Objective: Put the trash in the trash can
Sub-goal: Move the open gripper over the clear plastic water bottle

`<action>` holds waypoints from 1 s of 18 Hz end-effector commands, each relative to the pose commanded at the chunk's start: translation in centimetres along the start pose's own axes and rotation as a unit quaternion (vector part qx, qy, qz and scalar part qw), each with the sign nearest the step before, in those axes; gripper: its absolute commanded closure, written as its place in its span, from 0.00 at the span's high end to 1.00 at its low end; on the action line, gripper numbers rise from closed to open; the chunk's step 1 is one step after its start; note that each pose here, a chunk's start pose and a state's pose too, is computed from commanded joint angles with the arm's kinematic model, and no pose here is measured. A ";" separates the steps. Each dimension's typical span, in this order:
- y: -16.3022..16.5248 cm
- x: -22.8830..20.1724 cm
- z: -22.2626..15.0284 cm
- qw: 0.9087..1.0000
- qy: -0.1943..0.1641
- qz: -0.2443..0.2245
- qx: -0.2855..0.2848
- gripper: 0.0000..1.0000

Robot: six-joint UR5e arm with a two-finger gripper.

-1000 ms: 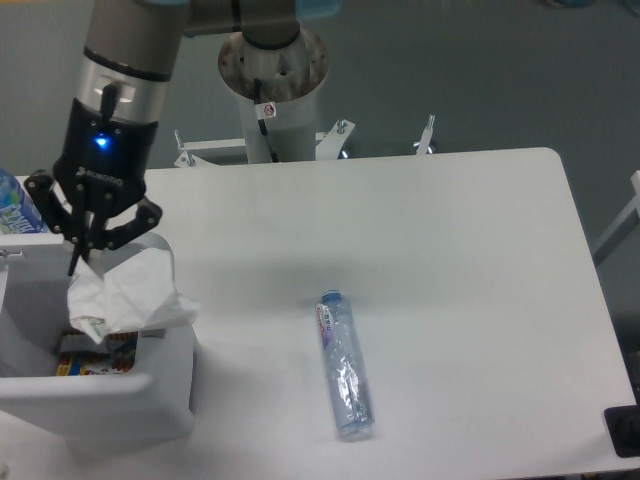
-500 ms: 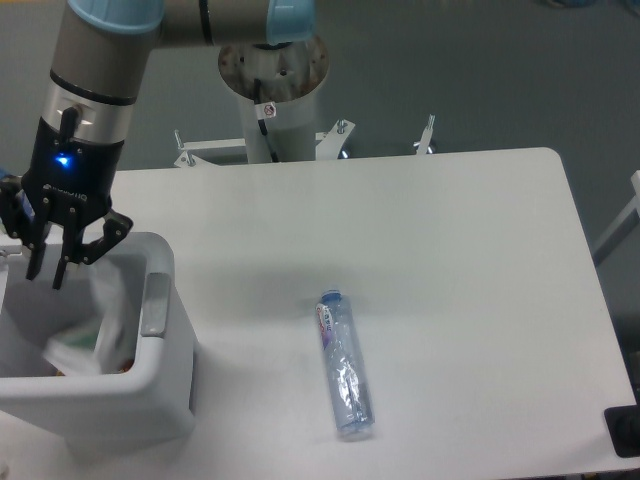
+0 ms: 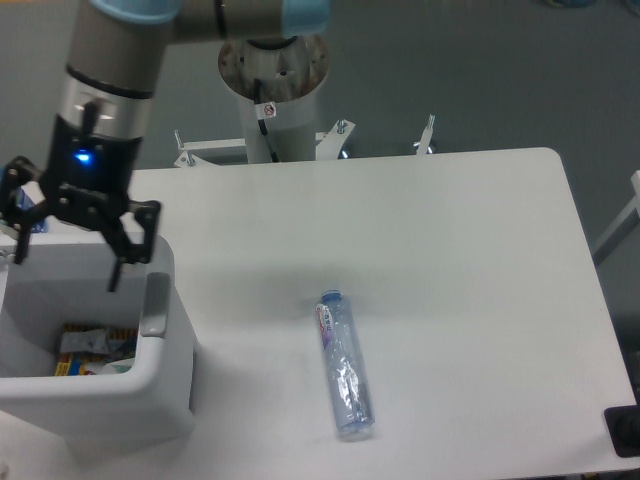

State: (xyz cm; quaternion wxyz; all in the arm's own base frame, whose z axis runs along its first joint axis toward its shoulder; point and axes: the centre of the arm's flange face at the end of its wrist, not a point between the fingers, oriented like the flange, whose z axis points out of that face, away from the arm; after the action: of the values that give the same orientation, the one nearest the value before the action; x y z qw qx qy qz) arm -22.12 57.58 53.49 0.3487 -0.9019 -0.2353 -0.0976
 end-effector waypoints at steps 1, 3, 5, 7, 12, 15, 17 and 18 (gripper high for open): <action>-0.5 -1.5 -0.3 1.000 -0.007 -0.009 0.005 1.00; -1.5 -4.9 -0.3 0.999 -0.024 -0.029 0.009 1.00; -1.8 -7.6 -0.1 0.998 -0.057 -0.040 0.008 1.00; -2.0 -10.5 0.2 0.994 -0.092 -0.052 0.004 1.00; -3.7 -20.3 4.7 0.987 -0.130 -0.097 -0.024 1.00; -2.8 -23.7 7.7 0.984 -0.148 -0.082 -0.053 1.00; -1.3 -25.0 9.4 0.985 -0.146 -0.053 -0.080 1.00; -0.6 -25.5 10.0 0.984 -0.145 -0.046 -0.089 1.00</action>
State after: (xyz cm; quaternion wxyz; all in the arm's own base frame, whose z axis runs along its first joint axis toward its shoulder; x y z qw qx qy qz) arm -44.48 55.59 37.81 0.2243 -0.9222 -0.3151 -0.0020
